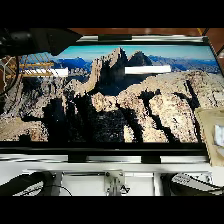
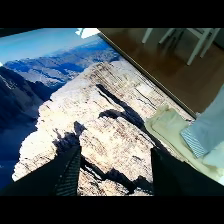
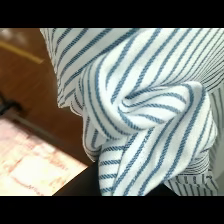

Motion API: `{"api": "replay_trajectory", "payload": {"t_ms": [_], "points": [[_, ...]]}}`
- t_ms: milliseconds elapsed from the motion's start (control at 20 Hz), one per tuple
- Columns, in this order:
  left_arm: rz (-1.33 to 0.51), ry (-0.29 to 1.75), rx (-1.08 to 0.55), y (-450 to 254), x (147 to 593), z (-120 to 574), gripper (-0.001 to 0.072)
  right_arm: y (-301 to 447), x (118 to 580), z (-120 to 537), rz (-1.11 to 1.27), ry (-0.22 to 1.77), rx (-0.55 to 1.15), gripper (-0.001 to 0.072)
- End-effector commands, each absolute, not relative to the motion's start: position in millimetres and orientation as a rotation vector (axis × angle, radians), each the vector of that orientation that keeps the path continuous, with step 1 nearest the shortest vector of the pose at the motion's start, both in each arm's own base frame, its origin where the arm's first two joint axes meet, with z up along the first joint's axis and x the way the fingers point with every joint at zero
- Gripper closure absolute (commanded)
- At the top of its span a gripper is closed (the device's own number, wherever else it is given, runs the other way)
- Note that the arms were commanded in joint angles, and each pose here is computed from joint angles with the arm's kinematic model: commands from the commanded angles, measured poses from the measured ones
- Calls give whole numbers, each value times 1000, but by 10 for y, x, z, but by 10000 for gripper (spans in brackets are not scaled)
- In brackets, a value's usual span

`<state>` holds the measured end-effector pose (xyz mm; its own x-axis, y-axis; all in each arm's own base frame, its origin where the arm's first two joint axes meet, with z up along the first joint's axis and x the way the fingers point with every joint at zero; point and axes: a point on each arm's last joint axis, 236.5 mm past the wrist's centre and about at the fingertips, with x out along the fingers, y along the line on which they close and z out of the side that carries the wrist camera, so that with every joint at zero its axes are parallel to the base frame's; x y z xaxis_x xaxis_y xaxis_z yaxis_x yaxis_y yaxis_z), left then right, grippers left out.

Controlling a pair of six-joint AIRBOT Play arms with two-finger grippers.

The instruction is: Fold the shirts.

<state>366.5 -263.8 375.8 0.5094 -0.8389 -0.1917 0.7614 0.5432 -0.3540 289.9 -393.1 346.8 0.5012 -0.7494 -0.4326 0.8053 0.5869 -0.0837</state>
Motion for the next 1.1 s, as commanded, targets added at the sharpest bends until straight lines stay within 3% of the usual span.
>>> {"api": "replay_trajectory", "payload": {"t_ms": [0,50,100,150,300,450,550,800,1050], "points": [[-909,313,-253,-2623,3979,3729,167,-2805,3667,3093,-536,621,183,640],[-909,303,-252,-2655,4007,3729,205,-2428,3869,3090,-432,635,163,640],[-917,274,-216,-2689,4007,3746,328,-2027,4055,3102,-320,640,137,640],[-926,239,-175,-2727,3991,3780,375,-1511,4231,3139,-172,635,103,640],[-923,164,-164,-2803,3984,3937,374,158,4428,3242,300,599,-59,641],[-930,135,-161,-2812,3935,4063,374,1414,4227,3239,605,546,-288,640],[-927,116,-151,-2795,3921,4135,393,2002,4039,3208,733,526,-335,640],[-926,92,-113,-2785,3910,4172,356,2713,3788,2895,894,559,-395,640],[-941,3,76,-2847,3862,4166,350,2951,3726,2752,960,568,-433,640]]}}
